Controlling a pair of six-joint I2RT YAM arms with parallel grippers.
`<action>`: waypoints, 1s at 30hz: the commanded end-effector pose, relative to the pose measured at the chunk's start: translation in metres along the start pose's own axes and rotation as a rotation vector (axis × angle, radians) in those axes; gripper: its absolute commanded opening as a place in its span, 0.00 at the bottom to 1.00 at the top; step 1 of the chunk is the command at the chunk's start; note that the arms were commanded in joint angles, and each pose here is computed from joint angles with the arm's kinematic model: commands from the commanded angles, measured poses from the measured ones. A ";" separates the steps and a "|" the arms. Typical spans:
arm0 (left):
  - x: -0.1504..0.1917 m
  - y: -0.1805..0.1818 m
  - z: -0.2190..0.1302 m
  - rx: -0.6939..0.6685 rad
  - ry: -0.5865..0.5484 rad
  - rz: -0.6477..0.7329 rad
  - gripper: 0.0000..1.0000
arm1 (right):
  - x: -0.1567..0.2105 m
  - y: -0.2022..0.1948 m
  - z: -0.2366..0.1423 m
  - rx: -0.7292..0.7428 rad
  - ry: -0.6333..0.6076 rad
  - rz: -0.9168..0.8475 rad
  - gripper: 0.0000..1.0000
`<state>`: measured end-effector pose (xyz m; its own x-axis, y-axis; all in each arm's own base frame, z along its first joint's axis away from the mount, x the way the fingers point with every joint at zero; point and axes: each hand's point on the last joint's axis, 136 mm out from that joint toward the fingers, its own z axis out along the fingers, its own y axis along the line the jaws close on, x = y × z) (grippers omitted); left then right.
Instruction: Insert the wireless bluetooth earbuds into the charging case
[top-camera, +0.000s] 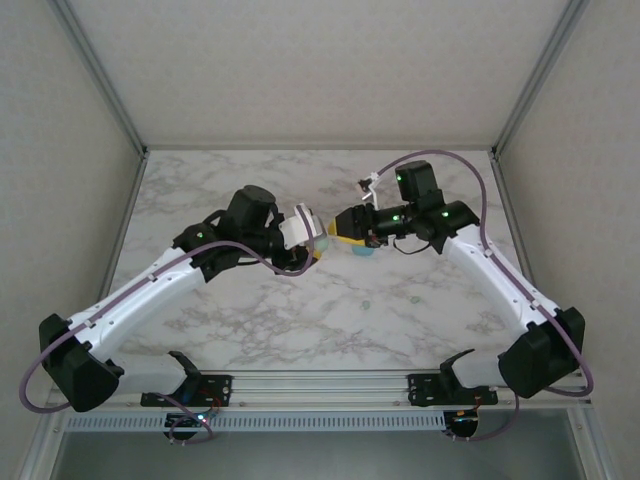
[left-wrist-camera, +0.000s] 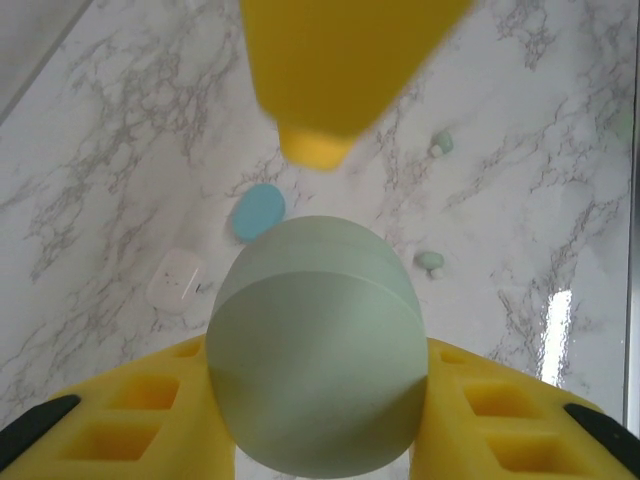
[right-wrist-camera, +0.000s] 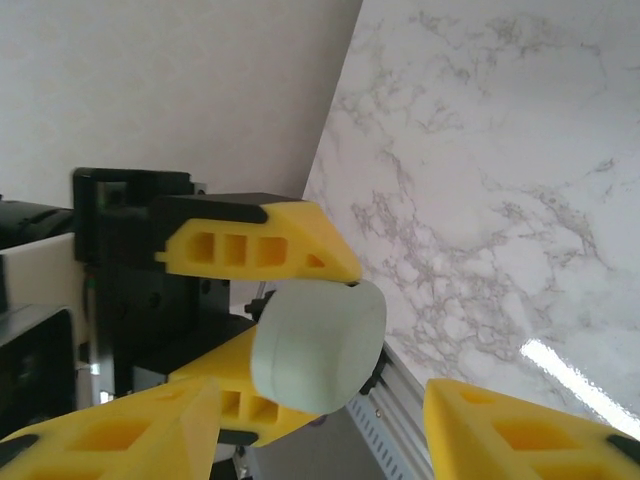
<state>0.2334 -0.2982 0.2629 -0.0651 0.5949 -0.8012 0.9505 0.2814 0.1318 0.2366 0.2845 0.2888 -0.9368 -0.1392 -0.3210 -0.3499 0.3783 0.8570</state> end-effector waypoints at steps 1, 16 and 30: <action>-0.014 -0.002 -0.005 0.007 -0.032 0.024 0.21 | 0.003 0.014 0.005 -0.041 0.045 -0.023 0.57; -0.014 -0.001 -0.002 0.004 -0.015 0.024 0.22 | 0.006 0.006 0.024 -0.003 0.104 0.006 0.54; -0.008 0.002 0.000 -0.016 0.017 0.023 0.22 | 0.008 -0.005 0.035 0.042 0.144 0.036 0.39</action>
<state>0.2365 -0.2984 0.2561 -0.0824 0.6221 -0.7786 0.9474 0.2913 0.1326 0.2320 0.3123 0.2693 -0.9412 -0.2422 -0.2356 -0.3182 0.4010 0.8590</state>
